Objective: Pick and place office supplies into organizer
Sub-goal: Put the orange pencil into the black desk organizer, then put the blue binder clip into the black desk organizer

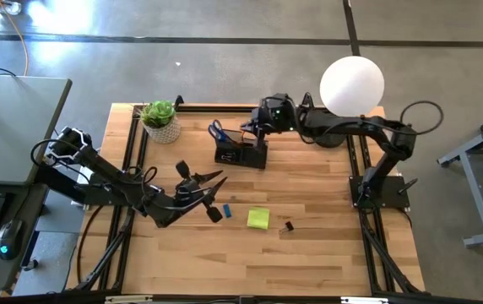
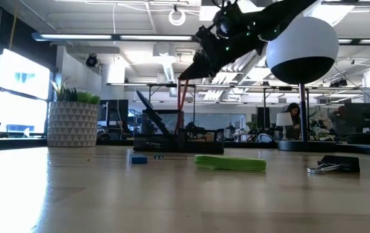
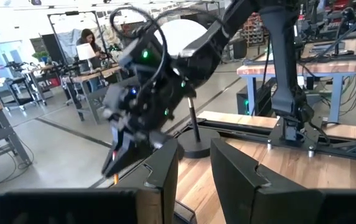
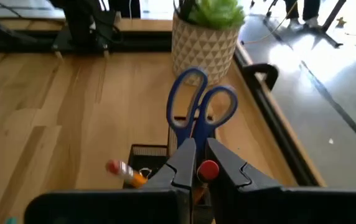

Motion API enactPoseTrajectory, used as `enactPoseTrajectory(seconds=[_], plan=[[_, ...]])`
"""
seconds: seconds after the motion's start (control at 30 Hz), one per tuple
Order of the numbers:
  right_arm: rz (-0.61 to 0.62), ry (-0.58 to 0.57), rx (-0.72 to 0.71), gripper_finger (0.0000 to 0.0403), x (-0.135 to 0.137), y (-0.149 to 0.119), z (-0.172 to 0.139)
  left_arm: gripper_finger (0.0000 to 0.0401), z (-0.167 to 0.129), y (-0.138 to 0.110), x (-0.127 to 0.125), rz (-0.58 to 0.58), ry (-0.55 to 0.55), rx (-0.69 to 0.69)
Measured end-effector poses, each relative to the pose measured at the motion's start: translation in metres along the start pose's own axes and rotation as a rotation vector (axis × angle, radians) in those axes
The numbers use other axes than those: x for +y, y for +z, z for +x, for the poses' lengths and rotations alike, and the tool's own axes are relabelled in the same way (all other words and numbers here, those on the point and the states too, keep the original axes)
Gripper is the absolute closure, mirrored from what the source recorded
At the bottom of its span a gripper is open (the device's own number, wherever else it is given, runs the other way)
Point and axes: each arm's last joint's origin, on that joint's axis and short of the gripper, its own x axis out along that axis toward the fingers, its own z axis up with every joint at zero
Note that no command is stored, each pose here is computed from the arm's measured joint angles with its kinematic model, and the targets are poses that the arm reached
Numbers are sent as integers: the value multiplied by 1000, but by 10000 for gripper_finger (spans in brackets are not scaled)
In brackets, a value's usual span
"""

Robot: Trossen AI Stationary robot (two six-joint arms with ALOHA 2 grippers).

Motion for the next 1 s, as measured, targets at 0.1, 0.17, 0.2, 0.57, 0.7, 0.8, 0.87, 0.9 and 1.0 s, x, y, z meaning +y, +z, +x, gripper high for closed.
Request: enactPoseTrajectory(seconds=[0.1, 0.17, 0.2, 0.57, 0.7, 0.8, 0.87, 0.9, 1.0], plan=[[6, 4, 18, 391, -1, -8, 10, 316, 0, 0, 0, 1, 0, 0], [8, 6, 25, 391, -1, -11, 14, 316, 0, -1, 0, 7, -1, 3], [9, 7, 29, 391, -1, -12, 15, 316, 0, -1, 0, 11, -1, 5], [45, 73, 49, 355, 1, -16, 16, 316, 0, -2, 0, 18, -2, 11], [66, 126, 65, 317, 3, -18, 16, 316, 0, -2, 0, 13, -2, 10], [73, 133, 104, 292, 4, -22, 16, 316, 0, -2, 0, 10, -2, 10], [72, 137, 132, 279, 5, -25, 15, 316, 0, -2, 0, 10, -2, 10], [69, 140, 137, 274, 5, -26, 15, 316, 0, -2, 0, 10, -2, 10], [62, 138, 122, 262, 6, -21, 11, 316, 0, -2, 0, 10, -1, 11]])
